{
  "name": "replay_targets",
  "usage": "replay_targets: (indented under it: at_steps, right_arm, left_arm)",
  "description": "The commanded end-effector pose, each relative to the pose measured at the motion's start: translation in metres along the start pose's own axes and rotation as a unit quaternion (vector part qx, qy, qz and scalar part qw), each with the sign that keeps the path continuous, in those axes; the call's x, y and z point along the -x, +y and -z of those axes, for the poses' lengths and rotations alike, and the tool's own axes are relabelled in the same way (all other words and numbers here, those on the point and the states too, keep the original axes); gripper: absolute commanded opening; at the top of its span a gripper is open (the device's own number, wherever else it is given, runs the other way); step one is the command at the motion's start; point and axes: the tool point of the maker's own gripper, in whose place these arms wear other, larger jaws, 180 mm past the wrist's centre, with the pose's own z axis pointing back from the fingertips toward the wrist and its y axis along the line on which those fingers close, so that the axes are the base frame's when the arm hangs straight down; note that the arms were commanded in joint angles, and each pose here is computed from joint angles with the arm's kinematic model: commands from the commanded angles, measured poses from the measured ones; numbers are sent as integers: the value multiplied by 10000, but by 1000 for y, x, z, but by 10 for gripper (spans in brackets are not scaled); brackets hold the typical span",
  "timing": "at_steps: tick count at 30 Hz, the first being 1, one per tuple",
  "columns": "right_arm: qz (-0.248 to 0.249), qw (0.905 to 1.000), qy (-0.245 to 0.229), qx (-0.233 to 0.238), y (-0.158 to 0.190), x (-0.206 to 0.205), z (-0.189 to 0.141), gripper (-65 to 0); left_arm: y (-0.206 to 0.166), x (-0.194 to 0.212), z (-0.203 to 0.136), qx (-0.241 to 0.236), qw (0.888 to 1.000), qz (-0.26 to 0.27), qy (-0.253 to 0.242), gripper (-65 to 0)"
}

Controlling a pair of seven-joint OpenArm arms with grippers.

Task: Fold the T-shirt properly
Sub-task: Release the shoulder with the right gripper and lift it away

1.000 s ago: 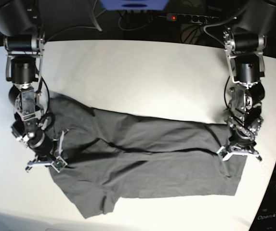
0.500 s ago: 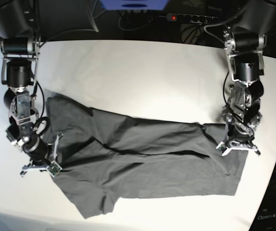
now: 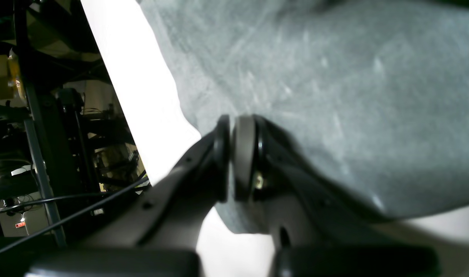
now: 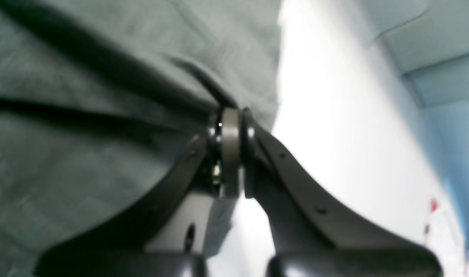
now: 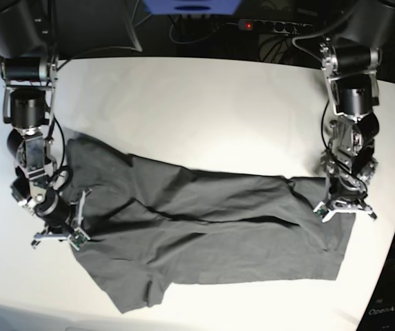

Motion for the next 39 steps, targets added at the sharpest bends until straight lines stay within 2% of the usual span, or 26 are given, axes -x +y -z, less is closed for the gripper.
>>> replay_targets:
  at_steps: [1, 4, 11, 14, 18, 20, 23, 26, 28, 30, 33, 39]
  right_arm:
    - [-56, 9993, -245, 266, -25, -17, -2, -638]
    - [-36, 9993, -279, 253, -22, -21, -1, -564]
    - [-15, 9991, -335, 269, -21, -27, 0, -157]
    - [-112, 9985, -357, 401, -32, -31, -5, -106]
    - [-314, 9977, -31, 597, -47, -16, -19, -109]
    - [-288, 9963, 160, 794, -58, -6, -30, -142]
    - [-83, 9927, 324, 1161, -77, 5, -47, -250]
    - [157, 9876, 602, 1440, -86, 14, -60, -387]
    - [349, 9821, 907, 1616, -90, 24, -71, -474]
    - [687, 9751, 1137, 1774, -87, 32, -82, -528]
    - [1145, 9610, 1510, 2015, -85, 47, -100, -538]
    - [2017, 9336, 2202, 1981, -53, 81, -114, -538]
  left_arm:
    - [28, -3, -1, -303, 9995, 15, -62, -625]
    - [31, 0, -1, -321, 9995, 30, -42, -625]
    - [31, 1, -1, -325, 9995, 34, -37, -625]
    - [31, 0, -1, -325, 9995, 35, -45, -625]
    - [32, 1, -1, -330, 9994, 39, -48, -625]
    - [37, 6, -1, -366, 9993, 70, -9, -625]
    - [37, 6, -1, -363, 9993, 73, -8, -625]
    - [37, 1, -1, -365, 9992, 72, -150, -625]
    - [36, -1, -2, -354, 9989, 91, -282, -625]
    - [40, 1, -2, -384, 9988, 121, -293, -625]
    - [39, 1, -2, -353, 9988, 123, -301, -625]
    - [27, 4, 1, -115, 9980, -77, -622, -625]
